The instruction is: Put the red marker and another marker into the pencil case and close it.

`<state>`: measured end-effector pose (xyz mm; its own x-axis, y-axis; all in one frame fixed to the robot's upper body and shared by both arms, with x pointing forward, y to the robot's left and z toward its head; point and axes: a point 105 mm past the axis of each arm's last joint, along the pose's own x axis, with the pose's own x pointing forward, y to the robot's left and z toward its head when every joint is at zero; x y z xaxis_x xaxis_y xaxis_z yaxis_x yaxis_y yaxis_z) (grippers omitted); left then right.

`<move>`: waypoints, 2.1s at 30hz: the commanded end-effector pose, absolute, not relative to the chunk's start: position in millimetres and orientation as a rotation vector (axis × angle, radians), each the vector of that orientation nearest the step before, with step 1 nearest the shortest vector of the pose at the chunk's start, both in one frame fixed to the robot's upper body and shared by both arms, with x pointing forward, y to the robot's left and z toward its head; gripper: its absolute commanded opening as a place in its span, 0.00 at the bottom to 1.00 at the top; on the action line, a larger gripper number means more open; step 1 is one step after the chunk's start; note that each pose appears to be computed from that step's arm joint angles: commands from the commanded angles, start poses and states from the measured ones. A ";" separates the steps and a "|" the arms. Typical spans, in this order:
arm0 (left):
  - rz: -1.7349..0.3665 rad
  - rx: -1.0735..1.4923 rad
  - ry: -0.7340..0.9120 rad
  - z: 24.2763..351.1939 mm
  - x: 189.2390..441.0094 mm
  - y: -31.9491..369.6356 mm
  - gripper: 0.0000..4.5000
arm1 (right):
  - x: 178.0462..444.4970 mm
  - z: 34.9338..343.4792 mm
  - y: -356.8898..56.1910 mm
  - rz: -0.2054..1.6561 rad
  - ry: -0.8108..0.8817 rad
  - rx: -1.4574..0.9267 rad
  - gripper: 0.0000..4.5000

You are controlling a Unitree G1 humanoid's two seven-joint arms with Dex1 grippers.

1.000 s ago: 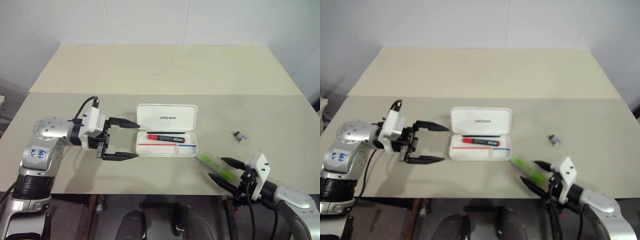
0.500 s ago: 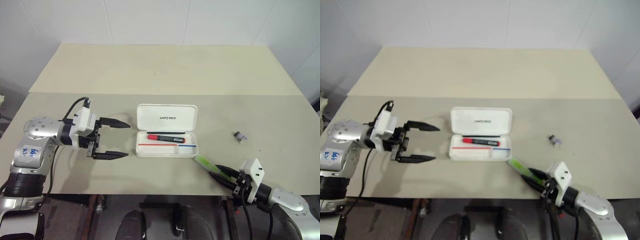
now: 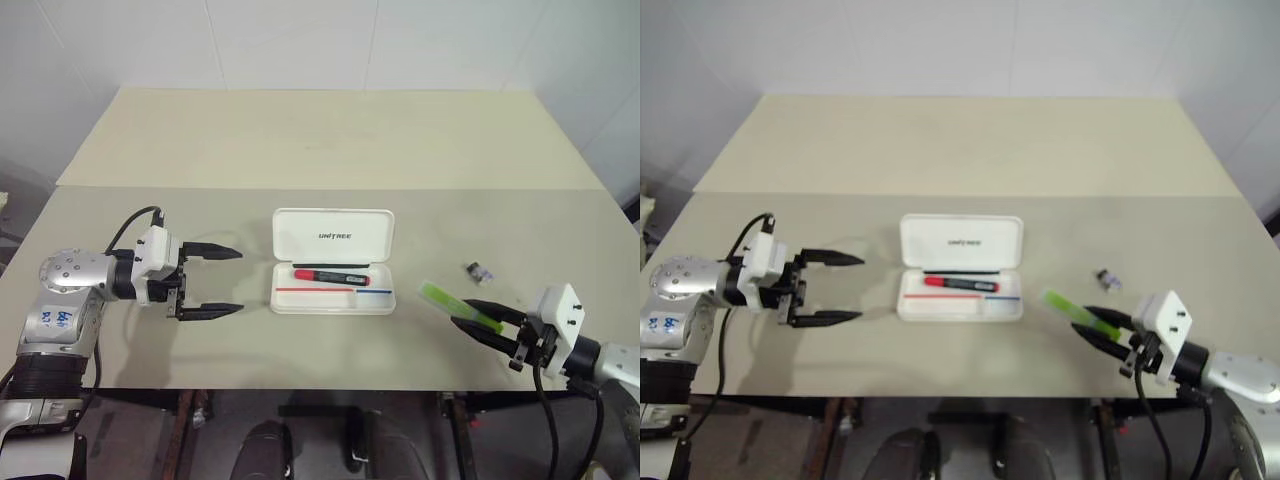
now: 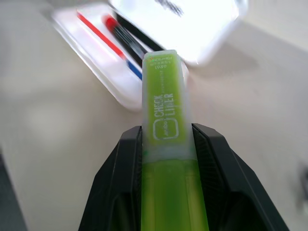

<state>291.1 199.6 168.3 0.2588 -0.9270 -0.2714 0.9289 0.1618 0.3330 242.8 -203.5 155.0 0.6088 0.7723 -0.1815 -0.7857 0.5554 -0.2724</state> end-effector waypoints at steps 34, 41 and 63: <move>-1.264 0.486 -0.001 165.9 273.5 201.1 1.00 | 315.8 128.9 -24.4 1.595 -0.019 -0.439 0.25; -1.260 0.482 -0.004 166.1 274.8 199.3 1.00 | 320.6 133.0 -15.7 1.608 -0.027 -0.442 0.25; -1.279 0.481 -0.016 166.2 282.1 192.8 1.00 | 299.2 191.7 -13.7 1.595 -0.221 -0.366 0.99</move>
<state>281.9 195.3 161.6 0.3094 -0.9148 -0.2597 0.9180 0.2161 0.3327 305.9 -8.0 173.6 -0.0275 0.9868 -0.1599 -0.9398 -0.0800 -0.3323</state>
